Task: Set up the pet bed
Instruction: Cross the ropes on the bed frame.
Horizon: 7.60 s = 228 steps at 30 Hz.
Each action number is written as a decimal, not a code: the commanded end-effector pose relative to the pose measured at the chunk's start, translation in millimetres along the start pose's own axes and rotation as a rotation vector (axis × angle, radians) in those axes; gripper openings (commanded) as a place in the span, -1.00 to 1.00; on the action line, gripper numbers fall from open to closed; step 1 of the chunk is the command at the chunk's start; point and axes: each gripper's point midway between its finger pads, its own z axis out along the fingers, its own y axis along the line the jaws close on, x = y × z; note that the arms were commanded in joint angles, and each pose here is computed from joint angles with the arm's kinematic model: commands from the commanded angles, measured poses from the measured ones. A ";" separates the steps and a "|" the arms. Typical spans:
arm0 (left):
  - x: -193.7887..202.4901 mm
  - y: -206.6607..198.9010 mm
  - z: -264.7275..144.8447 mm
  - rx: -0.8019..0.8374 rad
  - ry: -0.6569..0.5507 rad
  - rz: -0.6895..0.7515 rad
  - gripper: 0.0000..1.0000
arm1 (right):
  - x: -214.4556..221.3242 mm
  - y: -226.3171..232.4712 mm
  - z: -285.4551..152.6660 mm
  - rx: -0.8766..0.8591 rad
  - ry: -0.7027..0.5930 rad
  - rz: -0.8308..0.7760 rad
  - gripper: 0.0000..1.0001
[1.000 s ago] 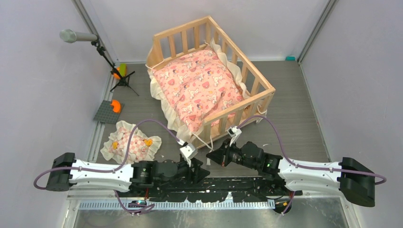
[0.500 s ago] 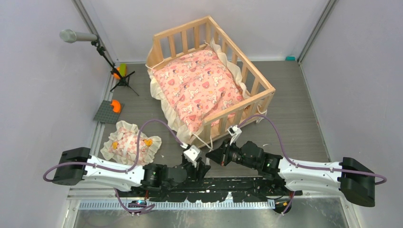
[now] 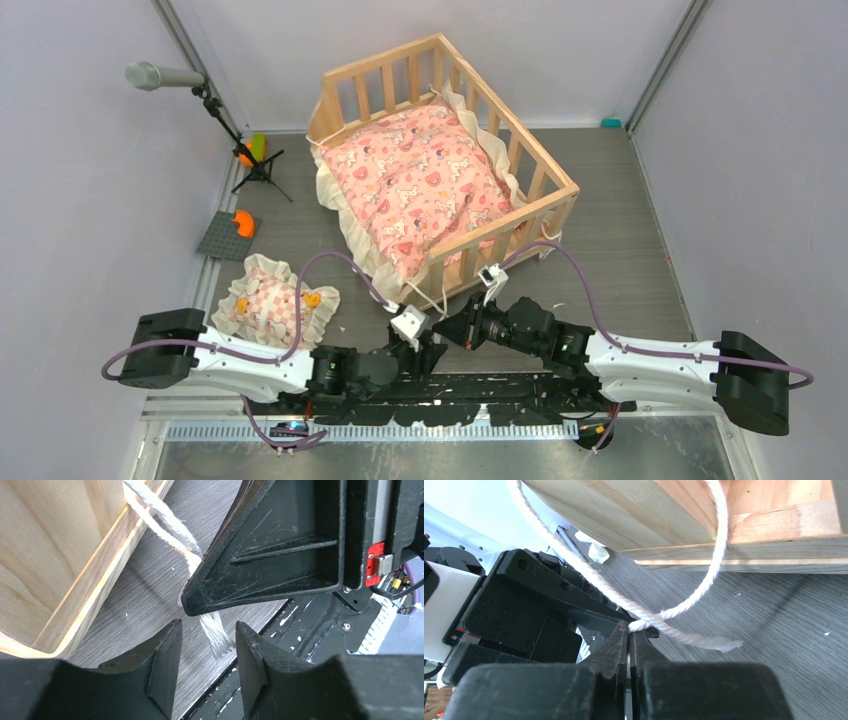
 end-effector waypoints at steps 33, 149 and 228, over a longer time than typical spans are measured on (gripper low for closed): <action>-41.6 13.4 -8.3 -0.093 -0.134 -0.093 -1.00 | -13.8 -7.4 -46.6 0.064 -0.007 -0.160 -0.50; 15.1 87.8 -66.9 -0.231 0.040 -0.231 -1.00 | 141.7 14.3 45.3 -0.199 0.598 -0.644 -1.00; -0.1 4.7 -47.8 0.063 0.108 -0.271 -1.00 | -26.4 -20.2 40.5 0.203 -0.570 -0.043 -0.94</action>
